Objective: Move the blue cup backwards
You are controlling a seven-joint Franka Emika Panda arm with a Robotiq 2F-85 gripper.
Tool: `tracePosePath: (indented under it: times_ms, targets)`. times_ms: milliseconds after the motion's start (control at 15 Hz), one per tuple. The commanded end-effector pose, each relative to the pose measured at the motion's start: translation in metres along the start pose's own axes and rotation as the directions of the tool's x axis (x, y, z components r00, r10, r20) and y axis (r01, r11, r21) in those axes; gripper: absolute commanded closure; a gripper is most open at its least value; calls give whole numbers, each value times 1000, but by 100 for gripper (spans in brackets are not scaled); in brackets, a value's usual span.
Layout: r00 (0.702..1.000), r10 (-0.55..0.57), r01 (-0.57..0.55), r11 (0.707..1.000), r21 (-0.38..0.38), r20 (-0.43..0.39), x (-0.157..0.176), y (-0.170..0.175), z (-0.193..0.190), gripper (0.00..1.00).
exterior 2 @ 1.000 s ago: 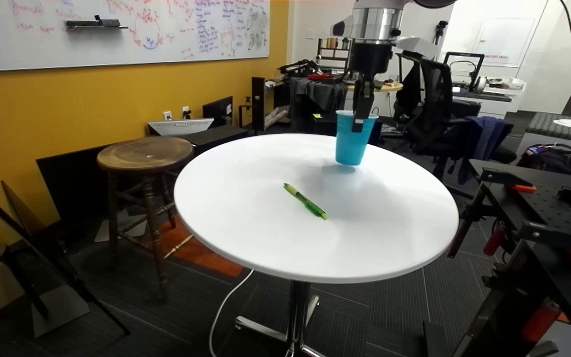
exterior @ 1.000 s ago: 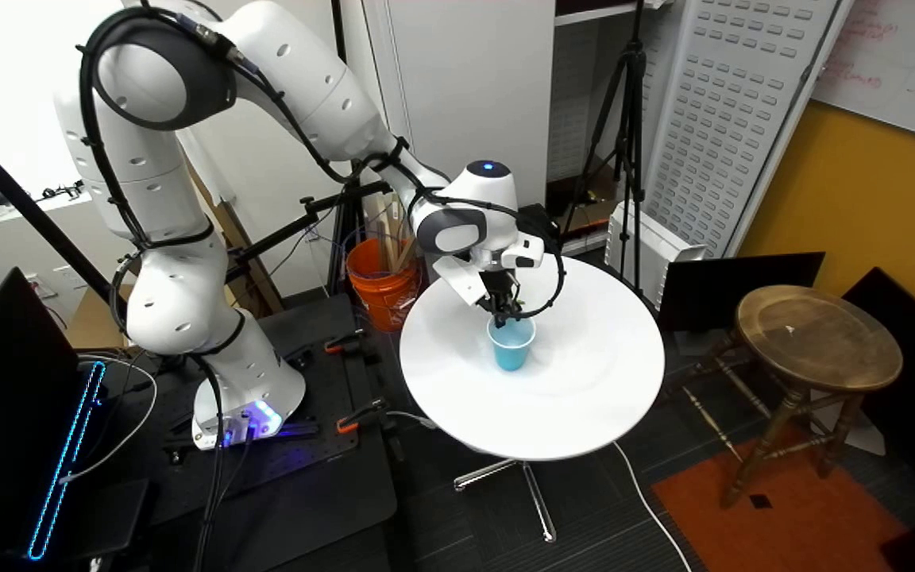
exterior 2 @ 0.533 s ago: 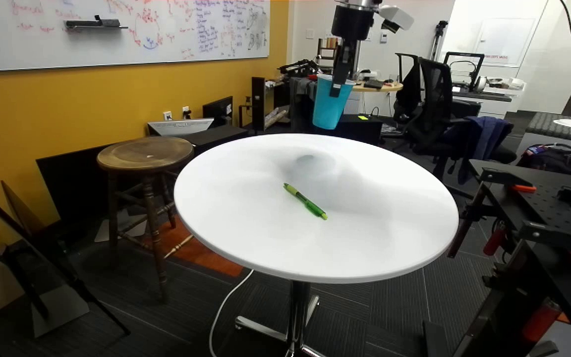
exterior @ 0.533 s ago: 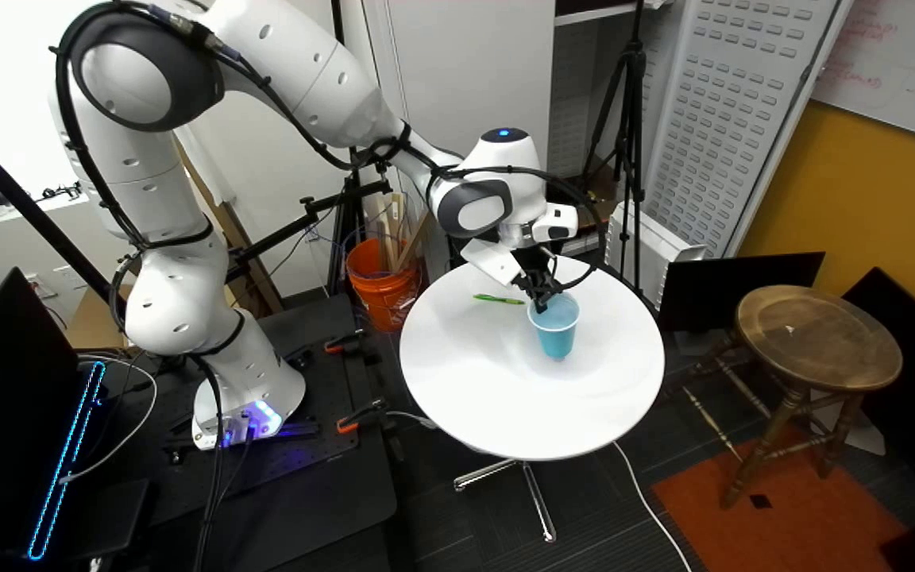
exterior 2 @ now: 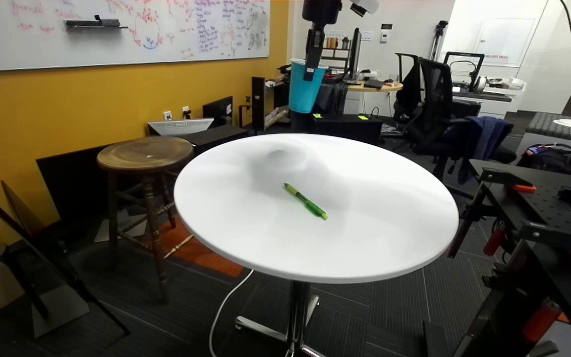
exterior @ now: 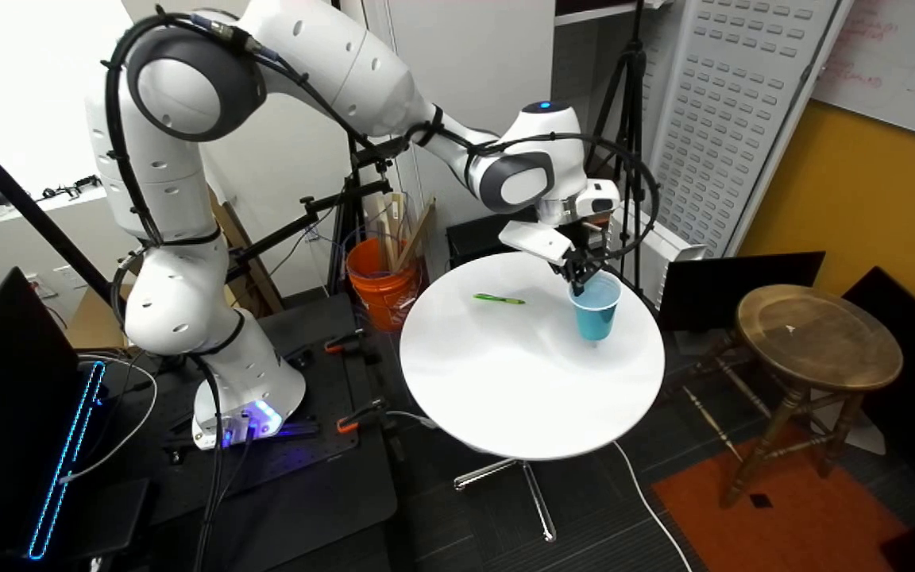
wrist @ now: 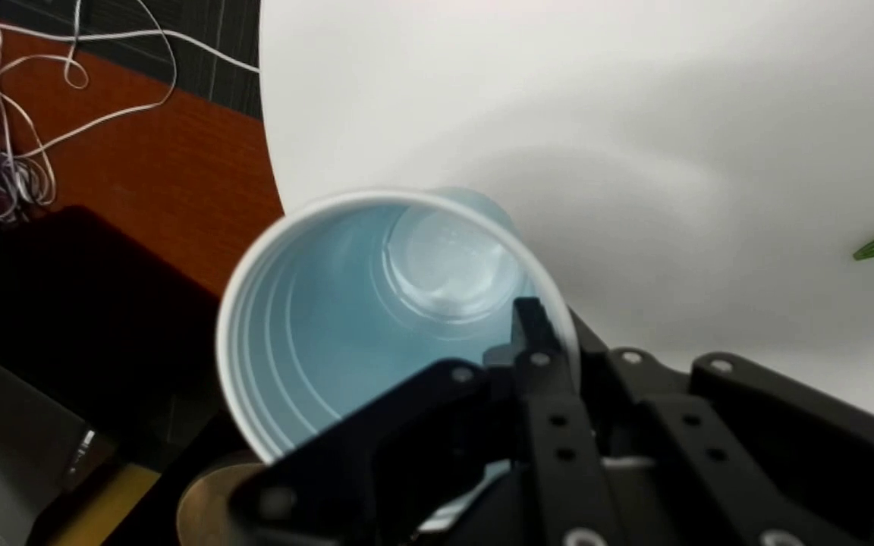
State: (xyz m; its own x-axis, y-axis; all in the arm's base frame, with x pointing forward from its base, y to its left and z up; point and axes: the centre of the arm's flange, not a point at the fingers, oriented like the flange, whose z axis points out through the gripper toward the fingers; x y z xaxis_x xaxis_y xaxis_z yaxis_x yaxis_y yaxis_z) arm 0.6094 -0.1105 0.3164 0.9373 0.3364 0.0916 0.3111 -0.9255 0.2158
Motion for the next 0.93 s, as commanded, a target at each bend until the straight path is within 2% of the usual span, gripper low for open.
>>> tracePosePath:
  times_ms: [0,467,867]
  targets:
    - [994,-106,105,994,10,35,44,12,16,99]
    - [965,-255,252,966,56,58,73,-14,64,99]
    - [951,-298,293,953,76,78,80,-31,96,99]
